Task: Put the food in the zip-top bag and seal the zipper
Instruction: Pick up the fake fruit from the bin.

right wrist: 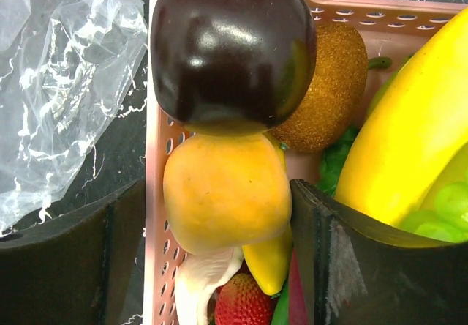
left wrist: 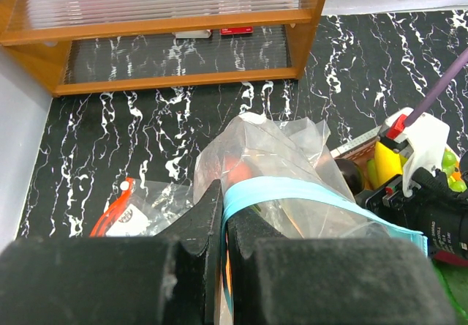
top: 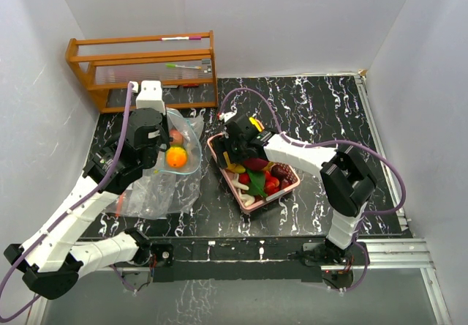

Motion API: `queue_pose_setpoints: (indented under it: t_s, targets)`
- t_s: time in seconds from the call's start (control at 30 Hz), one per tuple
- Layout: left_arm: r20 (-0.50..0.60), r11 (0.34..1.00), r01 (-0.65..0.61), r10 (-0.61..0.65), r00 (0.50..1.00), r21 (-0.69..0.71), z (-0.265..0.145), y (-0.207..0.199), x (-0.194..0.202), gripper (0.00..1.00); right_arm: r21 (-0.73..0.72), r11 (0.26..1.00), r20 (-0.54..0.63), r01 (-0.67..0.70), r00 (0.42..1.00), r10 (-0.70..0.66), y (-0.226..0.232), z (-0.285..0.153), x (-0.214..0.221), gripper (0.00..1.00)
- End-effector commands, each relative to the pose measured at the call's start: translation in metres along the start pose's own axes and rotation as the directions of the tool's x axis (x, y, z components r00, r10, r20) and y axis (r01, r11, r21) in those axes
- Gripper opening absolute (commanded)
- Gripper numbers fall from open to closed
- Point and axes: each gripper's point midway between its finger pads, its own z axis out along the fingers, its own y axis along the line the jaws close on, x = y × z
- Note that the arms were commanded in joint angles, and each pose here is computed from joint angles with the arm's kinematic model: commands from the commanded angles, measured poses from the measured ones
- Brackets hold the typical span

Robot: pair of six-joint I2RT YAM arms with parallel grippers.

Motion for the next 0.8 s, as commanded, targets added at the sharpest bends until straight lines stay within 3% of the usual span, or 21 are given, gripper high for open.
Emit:
queue_pose_setpoints:
  t_s: [0.0,0.07,0.13,0.27,0.47,0.63,0.77]
  targets:
    - [0.02,1.0,0.022,-0.022,1.0,-0.005,-0.004,0.005,-0.005,0.0,0.022,1.0,0.086,0.017,0.996,-0.019,-0.004,-0.013,-0.024,0.69]
    - [0.018,1.0,0.022,-0.022,1.0,-0.006,-0.004,0.005,-0.004,0.0,0.015,1.0,0.09,0.012,0.996,-0.013,-0.002,-0.013,-0.026,0.49]
    - [0.016,1.0,0.02,-0.02,1.0,-0.007,-0.004,0.006,-0.003,0.0,0.005,1.0,0.11,0.009,0.994,-0.009,0.001,-0.018,-0.031,0.44]
    - [0.018,1.0,0.023,-0.023,1.0,-0.007,-0.004,0.006,-0.004,0.0,-0.026,1.0,0.144,0.013,0.989,-0.009,0.008,-0.028,-0.041,0.57]
    - [0.015,1.0,0.022,-0.022,1.0,-0.007,-0.004,0.005,-0.002,0.0,-0.033,0.999,0.153,-0.002,0.988,0.007,0.009,-0.03,-0.04,0.54]
    - [0.015,1.0,0.023,-0.022,1.0,-0.006,-0.004,0.006,-0.002,0.0,-0.048,0.999,0.177,-0.006,0.984,0.014,0.011,-0.034,-0.043,0.78]
    - [0.013,1.0,0.022,-0.022,1.0,-0.006,-0.004,0.005,-0.001,0.0,-0.065,0.998,0.14,-0.014,0.99,0.023,0.013,-0.026,-0.035,0.87]
